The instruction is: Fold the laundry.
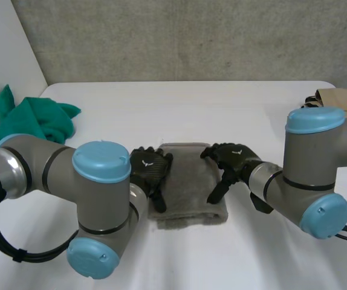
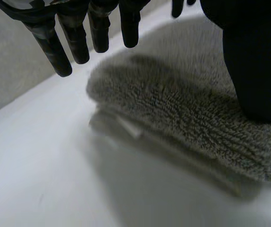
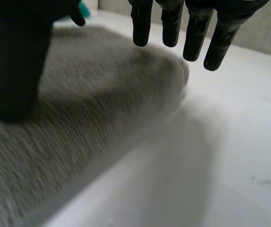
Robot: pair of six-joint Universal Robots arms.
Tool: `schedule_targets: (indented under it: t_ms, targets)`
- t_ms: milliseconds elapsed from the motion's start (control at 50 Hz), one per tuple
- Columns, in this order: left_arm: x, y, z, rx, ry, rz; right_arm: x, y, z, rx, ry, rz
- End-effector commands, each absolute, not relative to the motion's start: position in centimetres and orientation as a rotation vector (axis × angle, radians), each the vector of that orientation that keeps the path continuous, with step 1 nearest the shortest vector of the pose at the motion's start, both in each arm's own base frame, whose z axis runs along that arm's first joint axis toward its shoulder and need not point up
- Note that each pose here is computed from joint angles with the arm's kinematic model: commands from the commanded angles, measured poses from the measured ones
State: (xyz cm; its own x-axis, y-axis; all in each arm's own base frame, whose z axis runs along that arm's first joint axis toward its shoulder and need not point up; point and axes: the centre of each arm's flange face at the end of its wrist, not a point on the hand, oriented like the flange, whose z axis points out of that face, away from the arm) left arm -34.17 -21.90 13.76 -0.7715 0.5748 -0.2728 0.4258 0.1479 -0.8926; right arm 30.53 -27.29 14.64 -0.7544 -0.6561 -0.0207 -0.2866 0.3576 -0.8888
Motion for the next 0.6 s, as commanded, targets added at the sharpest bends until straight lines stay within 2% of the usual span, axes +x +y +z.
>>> schedule_targets:
  t_ms: [20,100,140,200,220,340,380,520,600]
  targets:
    - [-33.9,-21.6,13.4,-1.102,-2.291,1.710,30.6,-27.2,13.1,-1.009,2.299,-1.393]
    - [-34.4,-21.1,13.8,-1.109,-2.254,1.712,31.3,-26.6,14.2,-1.061,2.266,-1.445]
    - [-34.6,-21.1,14.2,-1.107,-2.230,1.719,31.3,-26.3,16.0,-1.050,2.225,-1.507]
    - [-34.9,-21.0,17.2,-1.081,-2.126,1.777,31.1,-26.1,18.3,-1.009,2.144,-1.625]
    - [-35.0,-20.9,19.4,-1.059,-2.051,1.817,31.0,-26.0,18.5,-0.995,2.123,-1.652]
    - [-34.4,-20.9,25.1,-1.030,-1.825,1.875,30.2,-23.8,20.4,-0.941,1.968,-1.817]
    - [-33.8,-21.1,27.2,-1.014,-1.740,1.864,29.8,-22.3,19.5,-0.952,1.953,-1.814]
    - [-33.2,-20.2,29.8,-0.999,-1.638,1.694,31.1,-17.5,15.5,-1.067,1.916,-1.708]
    - [-32.9,-20.4,30.3,-0.999,-1.629,1.647,31.7,-17.5,13.2,-1.098,1.927,-1.689]
